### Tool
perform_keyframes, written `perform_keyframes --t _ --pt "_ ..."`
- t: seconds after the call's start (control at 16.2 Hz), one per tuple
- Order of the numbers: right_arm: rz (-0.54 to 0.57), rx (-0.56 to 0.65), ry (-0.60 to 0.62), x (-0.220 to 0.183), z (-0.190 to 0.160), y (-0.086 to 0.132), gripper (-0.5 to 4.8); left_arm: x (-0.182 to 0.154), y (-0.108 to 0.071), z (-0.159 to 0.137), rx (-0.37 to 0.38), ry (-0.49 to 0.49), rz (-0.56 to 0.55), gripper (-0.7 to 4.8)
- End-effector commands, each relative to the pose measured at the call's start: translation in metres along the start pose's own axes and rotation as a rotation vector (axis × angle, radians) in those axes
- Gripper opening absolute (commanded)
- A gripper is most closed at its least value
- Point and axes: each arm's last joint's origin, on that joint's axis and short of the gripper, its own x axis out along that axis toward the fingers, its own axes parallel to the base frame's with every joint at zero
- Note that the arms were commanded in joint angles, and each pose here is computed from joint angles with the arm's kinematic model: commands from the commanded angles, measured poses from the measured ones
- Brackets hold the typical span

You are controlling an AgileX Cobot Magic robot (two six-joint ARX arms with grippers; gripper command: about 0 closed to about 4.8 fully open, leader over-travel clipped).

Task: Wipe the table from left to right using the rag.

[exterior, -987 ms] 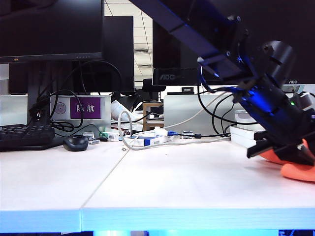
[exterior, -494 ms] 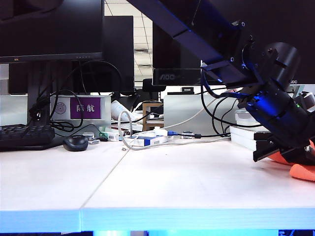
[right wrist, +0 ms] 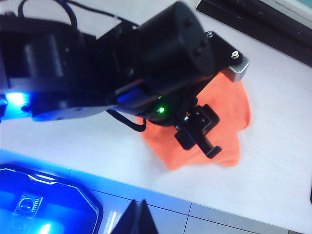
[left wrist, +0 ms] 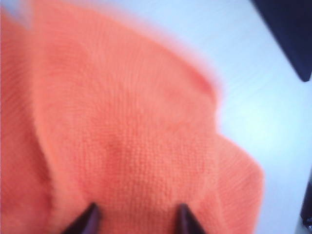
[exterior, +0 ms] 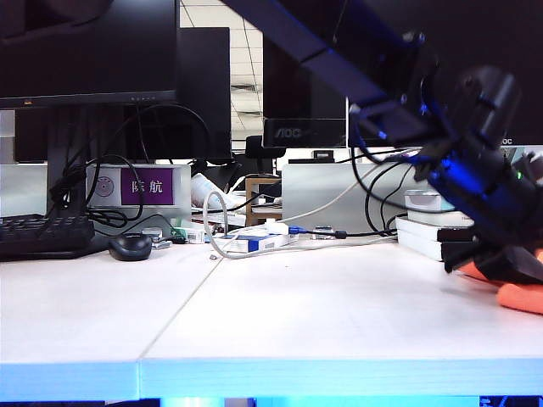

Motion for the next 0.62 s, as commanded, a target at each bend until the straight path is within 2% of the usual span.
perform_keyframes --t 0.06,0.31,0.43,0.56,0.62 --pt "-0.051 0.008 -0.027 -0.001 0.001 -0.002 -0.04 -0.008 -0.002 0.011 -0.005 0.011 0.001 1.96" --pt "-0.07 0.011 -0.038 -0.002 0.001 -0.003 -0.04 -0.027 -0.017 0.032 0.032 0.013 -0.056 2.0" --pt "-0.078 0.015 -0.052 -0.004 -0.001 -0.006 -0.04 -0.038 -0.025 0.042 0.048 0.011 -0.062 3.22" --pt "-0.1 0.023 -0.077 -0.008 -0.003 -0.01 -0.04 -0.046 -0.031 0.048 0.061 0.011 -0.073 3.79" --pt "-0.114 0.032 -0.097 -0.012 -0.005 -0.013 -0.04 -0.049 -0.032 0.05 0.058 0.018 -0.073 3.91"
